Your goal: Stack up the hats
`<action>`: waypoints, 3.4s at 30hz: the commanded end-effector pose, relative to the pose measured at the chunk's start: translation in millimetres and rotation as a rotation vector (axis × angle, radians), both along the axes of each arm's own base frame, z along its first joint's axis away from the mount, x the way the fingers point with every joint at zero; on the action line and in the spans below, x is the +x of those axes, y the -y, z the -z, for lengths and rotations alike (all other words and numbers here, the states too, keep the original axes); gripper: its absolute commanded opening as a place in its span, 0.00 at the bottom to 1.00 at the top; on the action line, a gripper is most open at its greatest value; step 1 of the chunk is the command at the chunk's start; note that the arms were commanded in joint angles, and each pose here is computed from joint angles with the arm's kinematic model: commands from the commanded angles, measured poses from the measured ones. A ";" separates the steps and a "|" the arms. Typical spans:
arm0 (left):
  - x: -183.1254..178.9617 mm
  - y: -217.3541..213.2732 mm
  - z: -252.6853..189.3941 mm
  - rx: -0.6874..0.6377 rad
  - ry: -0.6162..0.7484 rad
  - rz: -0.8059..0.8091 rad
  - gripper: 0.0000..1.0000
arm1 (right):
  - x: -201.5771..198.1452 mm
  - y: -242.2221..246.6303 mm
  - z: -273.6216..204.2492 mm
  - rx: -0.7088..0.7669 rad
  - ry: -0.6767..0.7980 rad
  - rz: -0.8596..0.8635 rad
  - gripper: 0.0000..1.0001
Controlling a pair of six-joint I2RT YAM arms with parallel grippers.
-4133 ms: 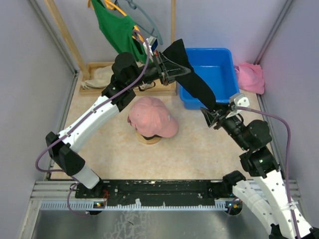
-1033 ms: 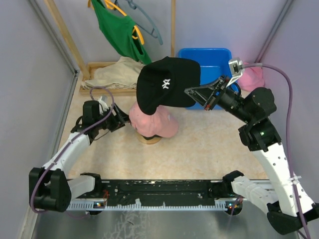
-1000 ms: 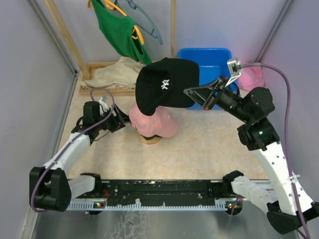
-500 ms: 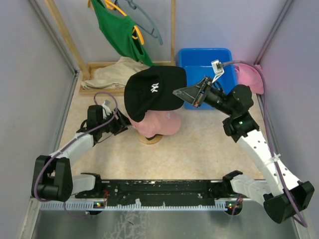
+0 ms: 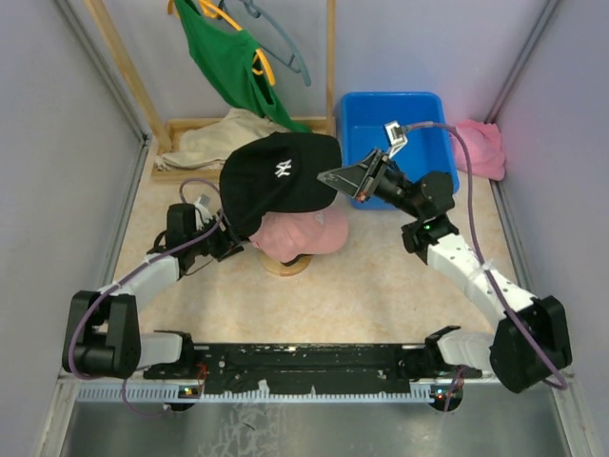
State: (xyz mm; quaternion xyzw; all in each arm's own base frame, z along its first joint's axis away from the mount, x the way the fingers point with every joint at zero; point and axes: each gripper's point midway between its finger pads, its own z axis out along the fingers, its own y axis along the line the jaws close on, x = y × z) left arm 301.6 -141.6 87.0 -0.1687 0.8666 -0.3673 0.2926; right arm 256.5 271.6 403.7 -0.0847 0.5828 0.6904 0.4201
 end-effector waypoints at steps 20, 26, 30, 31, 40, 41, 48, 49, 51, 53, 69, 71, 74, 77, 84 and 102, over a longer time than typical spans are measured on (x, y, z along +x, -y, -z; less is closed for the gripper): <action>6.9 3.4 9.8 -0.030 -0.021 0.018 0.70 | 13.8 -21.4 69.7 0.103 -0.150 -0.131 0.00; 6.6 5.4 11.0 -0.043 -0.024 0.023 0.70 | 16.1 -22.0 100.8 0.035 -0.197 -0.103 0.00; 5.7 5.3 11.3 -0.044 -0.026 0.024 0.69 | 15.7 -21.7 120.3 0.006 -0.233 -0.096 0.00; 5.9 5.0 11.5 -0.043 -0.026 0.022 0.69 | 16.0 -21.7 126.5 -0.012 -0.239 -0.089 0.00; 4.7 6.2 13.1 -0.050 -0.031 0.026 0.69 | 22.9 8.1 167.9 -0.113 -0.312 -0.004 0.00; 4.6 6.2 13.7 -0.051 -0.033 0.026 0.69 | 23.5 13.4 171.2 -0.118 -0.320 0.007 0.00; 4.2 7.5 16.4 -0.057 -0.042 0.031 0.68 | 20.3 30.3 199.0 -0.206 -0.353 0.065 0.00; 3.6 7.5 17.1 -0.058 -0.044 0.031 0.68 | 19.1 31.5 203.7 -0.207 -0.362 0.068 0.00; 2.2 7.2 18.6 -0.056 -0.047 0.031 0.67 | 18.4 33.7 211.4 -0.201 -0.376 0.073 0.00; 0.2 6.6 20.7 -0.053 -0.053 0.031 0.67 | 18.3 35.5 216.3 -0.185 -0.392 0.075 0.00; -16.5 2.4 44.5 -0.024 -0.099 0.033 0.67 | 29.1 62.0 246.6 -0.171 -0.459 0.156 0.00; -17.3 1.6 47.8 -0.019 -0.105 0.032 0.67 | 28.9 65.5 253.2 -0.197 -0.475 0.167 0.00; -17.7 1.4 51.2 -0.017 -0.116 0.034 0.66 | 25.9 69.0 265.1 -0.254 -0.485 0.186 0.00; -16.4 2.2 49.9 -0.028 -0.114 0.036 0.66 | 24.2 69.8 270.3 -0.275 -0.494 0.188 0.00; -11.8 5.8 21.1 -0.074 -0.051 0.038 0.65 | 29.3 59.0 262.5 -0.276 -0.481 0.151 0.00; -8.1 -12.8 -60.7 -0.184 0.124 0.034 0.72 | 33.4 38.1 256.3 -0.284 -0.472 0.115 0.00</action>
